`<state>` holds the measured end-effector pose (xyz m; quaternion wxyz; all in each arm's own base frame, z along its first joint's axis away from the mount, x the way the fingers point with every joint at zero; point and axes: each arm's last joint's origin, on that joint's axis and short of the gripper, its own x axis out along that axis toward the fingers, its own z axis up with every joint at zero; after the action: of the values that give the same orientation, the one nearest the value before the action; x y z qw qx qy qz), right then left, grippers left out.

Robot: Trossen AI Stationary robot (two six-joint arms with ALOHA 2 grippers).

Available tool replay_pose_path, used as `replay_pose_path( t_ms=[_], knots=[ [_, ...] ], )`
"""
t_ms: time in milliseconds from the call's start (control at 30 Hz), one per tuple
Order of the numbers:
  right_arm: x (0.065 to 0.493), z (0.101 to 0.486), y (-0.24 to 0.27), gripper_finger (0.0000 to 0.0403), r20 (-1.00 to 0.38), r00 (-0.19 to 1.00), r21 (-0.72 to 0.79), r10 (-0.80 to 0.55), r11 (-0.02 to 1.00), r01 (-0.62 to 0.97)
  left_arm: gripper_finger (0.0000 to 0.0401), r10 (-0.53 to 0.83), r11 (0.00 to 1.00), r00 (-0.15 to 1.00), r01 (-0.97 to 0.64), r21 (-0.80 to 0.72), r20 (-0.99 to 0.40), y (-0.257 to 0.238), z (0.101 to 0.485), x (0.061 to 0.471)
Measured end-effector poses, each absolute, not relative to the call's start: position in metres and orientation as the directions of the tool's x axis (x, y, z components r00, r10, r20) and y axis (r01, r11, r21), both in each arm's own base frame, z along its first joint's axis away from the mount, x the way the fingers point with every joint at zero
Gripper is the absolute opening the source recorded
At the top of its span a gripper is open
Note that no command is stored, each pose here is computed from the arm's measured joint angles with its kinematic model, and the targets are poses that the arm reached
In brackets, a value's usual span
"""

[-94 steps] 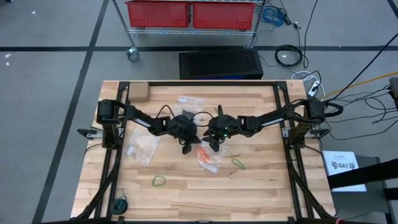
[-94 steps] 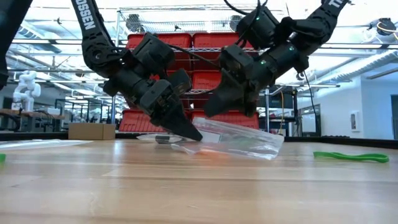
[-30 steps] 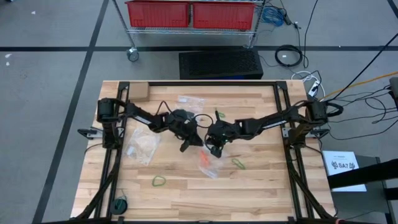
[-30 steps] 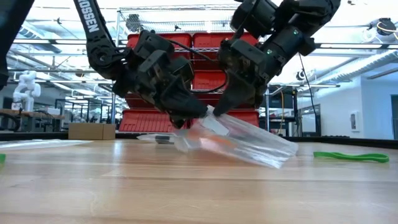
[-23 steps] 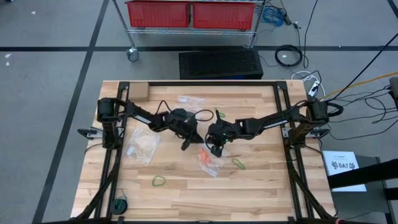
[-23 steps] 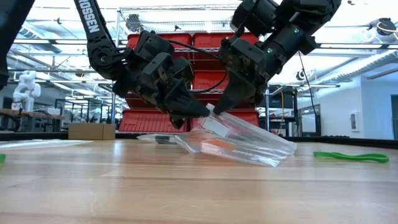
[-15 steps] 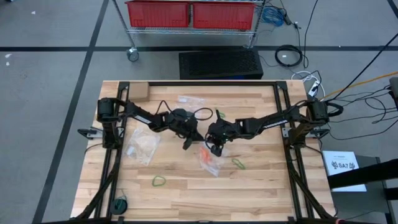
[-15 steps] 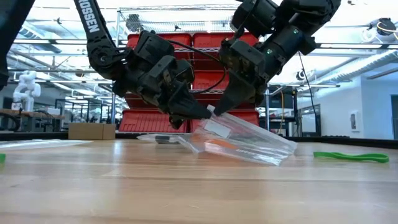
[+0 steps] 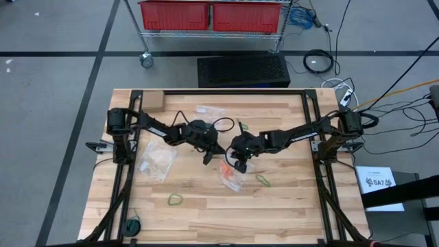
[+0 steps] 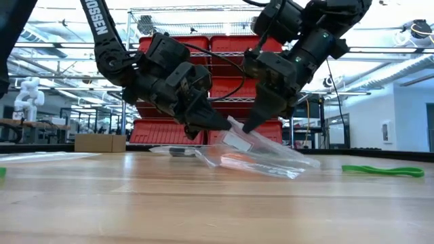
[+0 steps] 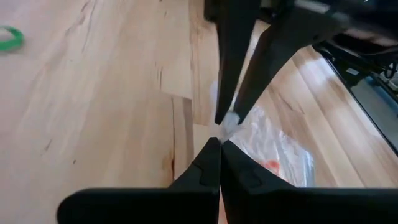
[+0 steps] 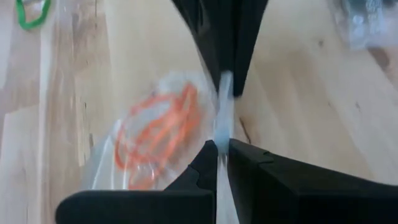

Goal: Sort rubber bands
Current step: Close the right transparent zip bag

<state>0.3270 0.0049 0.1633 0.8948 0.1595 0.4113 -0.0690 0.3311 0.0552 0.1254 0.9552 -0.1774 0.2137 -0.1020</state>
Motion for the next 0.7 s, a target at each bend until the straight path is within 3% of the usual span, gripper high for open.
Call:
replay_pose_path(
  t_ms=[700],
  knots=[
    [0.303,0.175,0.019,0.0004,-0.843,0.537,0.222,0.030,0.929,0.296,0.0000,-0.205,0.956,0.897,0.097,-0.277,-0.391,0.059,0.172,0.310]
  ],
)
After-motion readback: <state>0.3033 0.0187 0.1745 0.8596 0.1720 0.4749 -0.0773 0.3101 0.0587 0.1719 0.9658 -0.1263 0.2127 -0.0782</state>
